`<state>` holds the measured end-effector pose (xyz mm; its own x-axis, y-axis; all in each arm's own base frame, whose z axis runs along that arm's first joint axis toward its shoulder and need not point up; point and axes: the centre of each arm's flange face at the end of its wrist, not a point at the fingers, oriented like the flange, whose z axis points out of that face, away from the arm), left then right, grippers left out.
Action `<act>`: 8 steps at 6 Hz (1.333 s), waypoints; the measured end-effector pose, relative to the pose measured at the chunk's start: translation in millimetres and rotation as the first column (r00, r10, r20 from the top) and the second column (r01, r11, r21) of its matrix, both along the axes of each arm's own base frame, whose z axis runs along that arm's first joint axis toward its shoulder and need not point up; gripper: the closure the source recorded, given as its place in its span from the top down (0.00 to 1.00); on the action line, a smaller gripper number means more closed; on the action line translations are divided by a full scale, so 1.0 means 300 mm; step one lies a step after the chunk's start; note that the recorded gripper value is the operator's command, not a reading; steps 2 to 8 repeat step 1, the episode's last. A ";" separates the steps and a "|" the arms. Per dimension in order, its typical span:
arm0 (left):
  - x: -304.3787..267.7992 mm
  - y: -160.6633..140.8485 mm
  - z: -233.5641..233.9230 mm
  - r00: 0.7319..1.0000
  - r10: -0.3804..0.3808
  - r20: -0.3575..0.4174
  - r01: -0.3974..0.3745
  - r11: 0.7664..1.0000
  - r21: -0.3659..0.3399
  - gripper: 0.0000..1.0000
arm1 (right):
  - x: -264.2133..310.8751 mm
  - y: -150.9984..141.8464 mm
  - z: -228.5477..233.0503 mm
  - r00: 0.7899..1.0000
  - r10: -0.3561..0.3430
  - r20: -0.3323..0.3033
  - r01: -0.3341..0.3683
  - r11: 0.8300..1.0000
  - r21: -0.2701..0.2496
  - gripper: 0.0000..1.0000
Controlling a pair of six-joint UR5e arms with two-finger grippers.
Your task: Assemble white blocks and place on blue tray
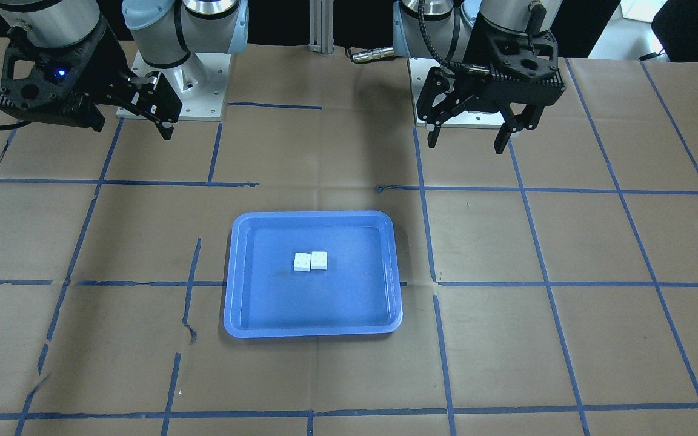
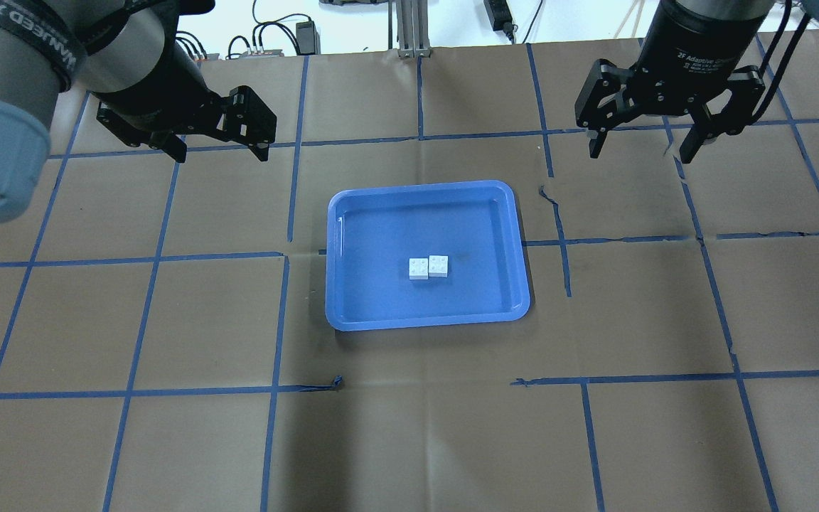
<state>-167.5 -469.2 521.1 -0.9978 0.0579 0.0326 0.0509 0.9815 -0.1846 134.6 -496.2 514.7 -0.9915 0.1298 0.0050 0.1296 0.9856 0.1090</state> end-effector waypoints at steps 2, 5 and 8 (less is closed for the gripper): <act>0.000 0.000 0.001 1.000 0.000 0.000 0.000 1.000 -0.001 0.99 | -0.003 0.000 -0.012 1.000 -0.001 0.000 0.001 1.000 0.006 1.00; 0.000 0.000 0.001 1.000 0.000 0.000 0.000 1.000 -0.001 0.99 | -0.003 0.000 -0.012 1.000 -0.001 0.000 0.001 1.000 0.006 1.00; 0.000 0.000 0.001 1.000 0.000 0.000 0.000 1.000 -0.001 0.99 | -0.003 0.000 -0.012 1.000 -0.001 0.000 0.001 1.000 0.006 1.00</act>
